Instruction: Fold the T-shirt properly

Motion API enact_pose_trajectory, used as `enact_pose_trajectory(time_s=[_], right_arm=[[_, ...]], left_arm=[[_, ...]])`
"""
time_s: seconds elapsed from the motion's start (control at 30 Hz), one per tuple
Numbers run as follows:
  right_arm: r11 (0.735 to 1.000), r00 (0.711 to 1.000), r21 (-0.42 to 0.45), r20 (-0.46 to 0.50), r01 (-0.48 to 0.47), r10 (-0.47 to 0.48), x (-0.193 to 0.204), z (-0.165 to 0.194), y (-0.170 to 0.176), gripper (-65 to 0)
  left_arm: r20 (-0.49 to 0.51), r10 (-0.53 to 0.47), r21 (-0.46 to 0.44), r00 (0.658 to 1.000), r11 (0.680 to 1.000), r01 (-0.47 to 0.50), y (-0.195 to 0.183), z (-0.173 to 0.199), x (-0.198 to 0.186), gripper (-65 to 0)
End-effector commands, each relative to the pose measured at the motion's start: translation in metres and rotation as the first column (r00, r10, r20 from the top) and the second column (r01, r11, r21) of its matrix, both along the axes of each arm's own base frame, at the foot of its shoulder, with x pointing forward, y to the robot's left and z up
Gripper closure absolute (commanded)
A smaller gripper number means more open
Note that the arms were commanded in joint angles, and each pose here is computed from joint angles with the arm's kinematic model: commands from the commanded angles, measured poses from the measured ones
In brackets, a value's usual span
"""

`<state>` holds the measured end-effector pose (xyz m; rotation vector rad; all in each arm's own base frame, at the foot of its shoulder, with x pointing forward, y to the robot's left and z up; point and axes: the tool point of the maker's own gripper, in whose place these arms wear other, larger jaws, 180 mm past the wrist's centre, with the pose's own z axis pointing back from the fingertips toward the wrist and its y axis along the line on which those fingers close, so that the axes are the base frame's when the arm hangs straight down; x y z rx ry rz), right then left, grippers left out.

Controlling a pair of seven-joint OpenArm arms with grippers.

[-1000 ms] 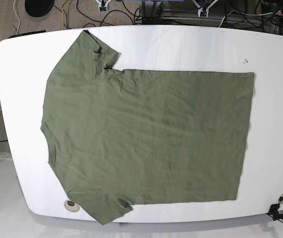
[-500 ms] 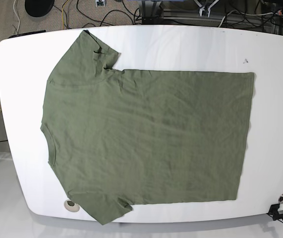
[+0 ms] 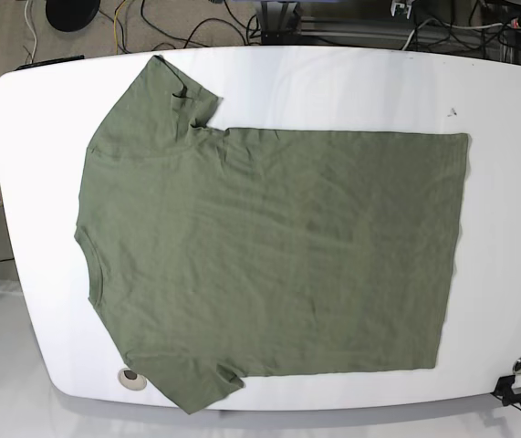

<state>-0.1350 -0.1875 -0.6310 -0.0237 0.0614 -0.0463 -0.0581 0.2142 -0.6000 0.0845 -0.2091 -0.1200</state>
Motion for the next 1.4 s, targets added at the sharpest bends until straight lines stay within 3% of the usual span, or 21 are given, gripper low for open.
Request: enact_pose_trajectory(time_s=[0.0,0.17,0.2,0.3,0.57,0.77,0.9,1.03,1.17,1.2,1.37], right_arm=[[1.0,0.999,-0.009,0.029,-0.018,0.018,-0.002,0.011,-0.014,0.0],[0.999,0.994,-0.011,0.102,-0.041,0.042,0.005,0.031,-0.019,0.0],[1.0,0.998,-0.003,0.056,-0.031,0.032,-0.008,0.029,-0.016,-0.1],[0.998,0.993,-0.015,0.104,-0.056,0.057,-0.008,0.051,-0.023,0.0],[0.99,0.958,-0.052,0.251,-0.13,0.139,0.039,0.11,-0.03,0.0],[0.986,0.904,-0.066,0.394,-0.151,0.165,0.099,0.141,-0.022,0.0],[0.982,0.873,-0.089,0.45,-0.165,0.187,0.136,0.159,-0.021,0.0],[0.983,0.839,-0.103,0.513,-0.154,0.185,0.177,0.179,-0.021,0.0],[0.992,0.781,-0.083,0.611,-0.099,0.13,0.224,0.207,-0.024,0.0],[0.987,0.8,-0.093,0.577,-0.134,0.163,0.213,0.196,-0.019,0.0],[0.979,0.696,-0.092,0.691,-0.182,0.194,0.256,0.237,-0.007,0.0]], left_arm=[[0.025,-0.028,0.008,0.999,1.0,0.028,0.01,0.014,-0.008,0.0],[0.117,-0.09,0.007,0.989,0.996,0.09,0.01,0.056,0.006,0.0],[0.078,-0.066,0.01,0.995,0.998,0.065,0.008,0.045,0.004,0.0],[0.097,-0.093,0.0,0.991,0.996,0.093,0.006,0.065,0.001,0.0],[0.226,-0.136,-0.09,0.965,0.983,0.16,-0.006,0.131,0.028,0.0],[0.393,-0.152,-0.123,0.907,0.969,0.216,-0.033,0.181,0.075,0.0],[0.493,-0.128,-0.051,0.861,0.983,0.176,-0.008,0.211,0.115,0.0],[0.546,-0.056,-0.073,0.836,0.991,0.114,0.01,0.231,0.136,0.0],[0.612,0.012,-0.088,0.791,0.995,0.053,0.026,0.257,0.159,-0.3],[0.607,-0.011,-0.069,0.794,0.995,0.067,0.027,0.254,0.158,0.0],[0.678,-0.024,-0.038,0.735,0.997,0.068,0.033,0.278,0.181,0.0]])
